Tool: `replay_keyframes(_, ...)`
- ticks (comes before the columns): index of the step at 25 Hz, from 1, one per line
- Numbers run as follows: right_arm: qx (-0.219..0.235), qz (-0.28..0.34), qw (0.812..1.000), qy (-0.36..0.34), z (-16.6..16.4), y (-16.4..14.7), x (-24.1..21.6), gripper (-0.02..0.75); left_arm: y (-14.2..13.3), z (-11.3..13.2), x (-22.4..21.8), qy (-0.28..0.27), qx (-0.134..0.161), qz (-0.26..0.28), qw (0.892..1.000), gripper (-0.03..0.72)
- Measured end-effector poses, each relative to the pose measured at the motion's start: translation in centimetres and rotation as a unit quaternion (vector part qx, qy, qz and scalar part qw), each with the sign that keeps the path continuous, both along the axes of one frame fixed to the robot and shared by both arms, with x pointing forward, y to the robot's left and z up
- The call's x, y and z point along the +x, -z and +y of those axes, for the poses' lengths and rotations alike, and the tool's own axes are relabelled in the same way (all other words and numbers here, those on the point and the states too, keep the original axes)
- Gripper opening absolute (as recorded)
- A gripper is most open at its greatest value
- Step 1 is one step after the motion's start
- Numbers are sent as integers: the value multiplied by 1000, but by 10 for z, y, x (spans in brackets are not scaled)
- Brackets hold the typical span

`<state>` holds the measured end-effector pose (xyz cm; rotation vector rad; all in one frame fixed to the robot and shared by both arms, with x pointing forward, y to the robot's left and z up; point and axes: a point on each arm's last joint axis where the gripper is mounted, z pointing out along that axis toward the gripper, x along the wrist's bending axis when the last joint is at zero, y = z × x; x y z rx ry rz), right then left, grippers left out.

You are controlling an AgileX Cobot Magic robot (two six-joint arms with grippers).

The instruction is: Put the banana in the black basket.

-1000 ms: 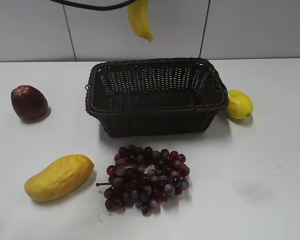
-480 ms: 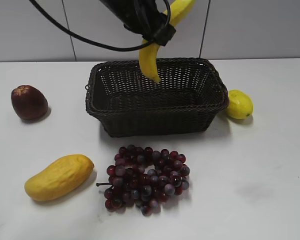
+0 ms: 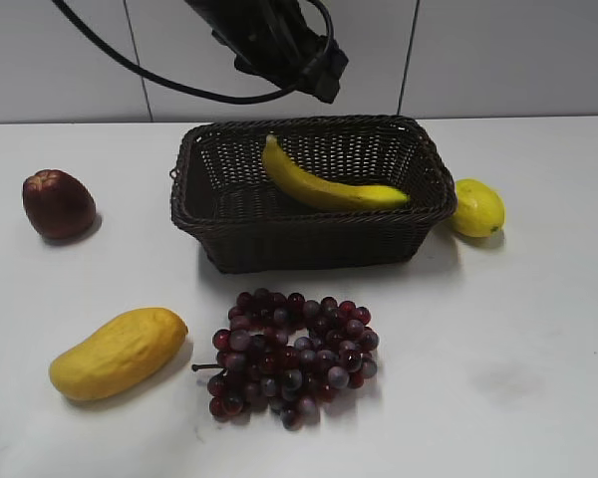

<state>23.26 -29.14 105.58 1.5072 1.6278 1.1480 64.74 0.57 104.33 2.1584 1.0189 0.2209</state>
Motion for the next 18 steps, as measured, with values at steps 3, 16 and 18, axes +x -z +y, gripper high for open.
replay_keyframes(3,0,0,1000,0,0,0,0,519,1,1,-1,-2,5,10,1000,627)
replay_keyframes(16,0,0,1000,0,0,0,0,519,-23,131,39,-178,90,135,971,569)
replay_keyframes(18,0,0,1000,0,0,0,0,519,-31,149,42,-196,73,136,968,569)
